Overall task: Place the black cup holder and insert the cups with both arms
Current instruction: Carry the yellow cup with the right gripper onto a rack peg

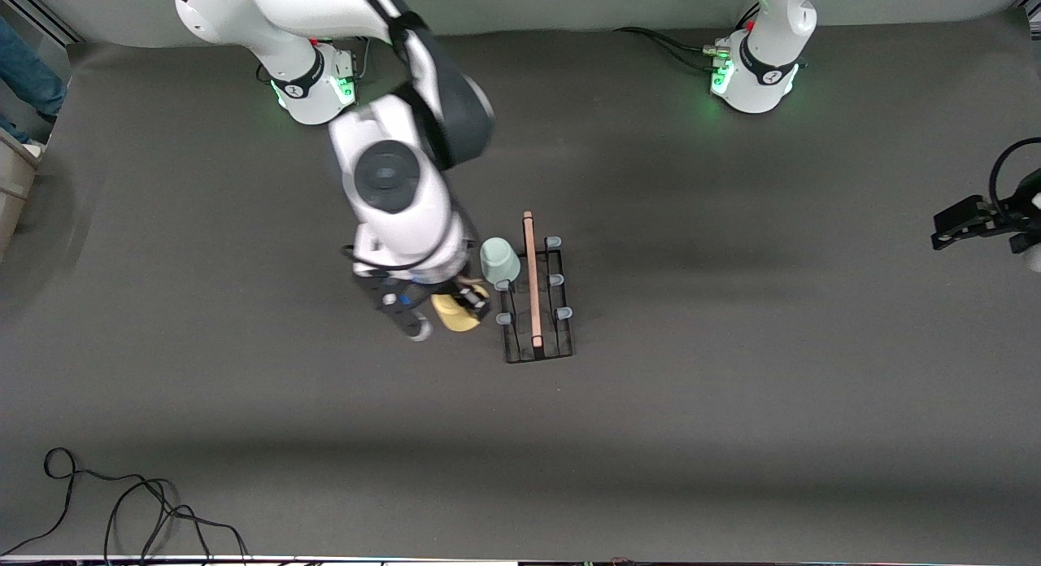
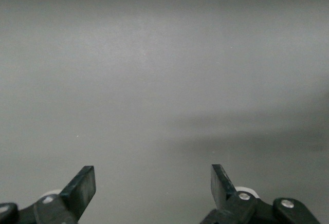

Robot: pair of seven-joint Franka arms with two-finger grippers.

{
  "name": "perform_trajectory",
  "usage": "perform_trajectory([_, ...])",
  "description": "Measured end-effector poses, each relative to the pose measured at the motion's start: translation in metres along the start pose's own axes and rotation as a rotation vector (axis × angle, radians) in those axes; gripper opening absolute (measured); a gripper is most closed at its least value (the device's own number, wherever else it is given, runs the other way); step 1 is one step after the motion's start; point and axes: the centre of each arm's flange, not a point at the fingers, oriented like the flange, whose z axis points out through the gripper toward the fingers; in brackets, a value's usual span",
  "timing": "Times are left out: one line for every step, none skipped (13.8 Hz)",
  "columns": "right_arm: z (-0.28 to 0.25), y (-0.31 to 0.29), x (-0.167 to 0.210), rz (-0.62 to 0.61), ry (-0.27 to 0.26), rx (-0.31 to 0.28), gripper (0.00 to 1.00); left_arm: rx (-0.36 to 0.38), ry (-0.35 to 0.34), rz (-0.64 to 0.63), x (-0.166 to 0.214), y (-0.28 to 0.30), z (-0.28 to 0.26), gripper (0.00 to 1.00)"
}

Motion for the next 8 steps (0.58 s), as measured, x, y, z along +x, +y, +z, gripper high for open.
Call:
perform_trajectory([0.01,-0.007,-0.009,0.017,0.003,0.0,0.68,0.0,0.0,-0.001,-0.001,-0.004,0.0,1.0])
perform_trajectory([0.02,-0.011,-0.015,0.03,0.006,-0.003,0.68,0.0,0.0,-0.001,-0.001,-0.005,0.0,1.0])
perform_trajectory([0.03,-0.013,-0.017,0.038,0.008,-0.011,0.68,0.0,0.0,0.0,-0.001,-0.004,0.0,1.0])
perform_trajectory([0.039,-0.013,-0.019,0.039,0.009,-0.022,0.68,0.0,0.0,0.004,0.0,-0.002,0.0,1.0])
perform_trajectory([0.048,-0.014,-0.021,0.039,0.01,-0.034,0.68,0.0,0.001,0.009,0.0,0.001,0.0,1.0])
perform_trajectory([0.057,-0.015,-0.021,0.041,0.013,-0.041,0.68,-0.001,0.001,0.013,0.001,0.006,0.0,1.0])
perform_trajectory([0.065,-0.016,-0.02,0.044,0.019,-0.036,0.68,-0.001,0.002,0.015,0.002,0.013,-0.001,1.0])
perform_trajectory([0.071,-0.018,-0.018,0.046,0.025,-0.024,0.68,-0.001,0.002,0.01,0.004,0.022,-0.001,1.0])
